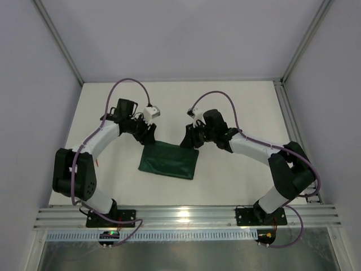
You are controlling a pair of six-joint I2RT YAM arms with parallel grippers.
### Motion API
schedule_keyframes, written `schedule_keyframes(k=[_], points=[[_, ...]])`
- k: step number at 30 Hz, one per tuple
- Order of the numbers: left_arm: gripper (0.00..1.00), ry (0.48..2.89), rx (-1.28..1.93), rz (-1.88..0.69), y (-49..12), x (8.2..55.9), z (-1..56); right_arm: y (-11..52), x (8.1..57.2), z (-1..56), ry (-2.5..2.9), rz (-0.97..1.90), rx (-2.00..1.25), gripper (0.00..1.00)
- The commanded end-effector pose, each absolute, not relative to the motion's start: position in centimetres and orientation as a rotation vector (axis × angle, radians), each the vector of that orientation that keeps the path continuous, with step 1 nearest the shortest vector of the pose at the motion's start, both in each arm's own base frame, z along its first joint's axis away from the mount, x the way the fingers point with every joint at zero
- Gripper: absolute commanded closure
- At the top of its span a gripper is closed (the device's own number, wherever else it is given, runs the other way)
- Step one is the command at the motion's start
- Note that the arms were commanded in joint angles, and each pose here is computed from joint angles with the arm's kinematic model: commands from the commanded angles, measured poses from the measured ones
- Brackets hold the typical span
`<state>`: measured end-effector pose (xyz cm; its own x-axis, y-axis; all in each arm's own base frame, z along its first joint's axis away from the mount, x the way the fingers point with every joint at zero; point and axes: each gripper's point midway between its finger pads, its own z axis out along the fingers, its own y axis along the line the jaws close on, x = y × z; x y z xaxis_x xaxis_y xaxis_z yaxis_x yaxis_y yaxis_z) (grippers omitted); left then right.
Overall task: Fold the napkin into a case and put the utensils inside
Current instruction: Smooth out the 2/3-rectangle-folded napkin at the center of the board.
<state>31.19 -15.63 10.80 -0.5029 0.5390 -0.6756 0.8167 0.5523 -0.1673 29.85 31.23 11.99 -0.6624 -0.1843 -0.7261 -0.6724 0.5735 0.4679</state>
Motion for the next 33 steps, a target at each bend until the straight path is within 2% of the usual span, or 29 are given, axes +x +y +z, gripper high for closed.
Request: schedule_keyframes(k=[1,5,10,18,22,26,33], points=[[0.46,2.252,1.030,-0.642,-16.1,34.5,9.5,32.3,28.0,13.6,2.128,1.048,-0.670,0.67],[0.44,2.277,1.075,-0.639,-16.3,36.3,7.1,32.9,25.7,12.4,2.151,1.099,-0.681,0.67],[0.42,2.253,1.135,-0.603,-16.6,37.5,5.6,33.9,24.0,11.8,2.133,1.227,-0.644,0.74],[0.39,2.321,1.236,-0.608,-15.8,35.1,2.5,34.3,22.3,9.1,2.191,1.245,-0.628,0.75],[0.33,2.317,1.205,-0.567,-15.9,35.9,2.3,34.5,22.3,8.7,2.205,1.248,-0.634,0.77],[0.32,2.318,1.219,-0.524,-16.5,36.7,2.8,34.6,22.2,8.8,2.200,1.249,-0.642,0.77],[0.32,2.433,1.271,-0.534,-16.7,34.7,0.4,34.3,21.5,7.5,2.235,1.231,-0.633,0.78]])
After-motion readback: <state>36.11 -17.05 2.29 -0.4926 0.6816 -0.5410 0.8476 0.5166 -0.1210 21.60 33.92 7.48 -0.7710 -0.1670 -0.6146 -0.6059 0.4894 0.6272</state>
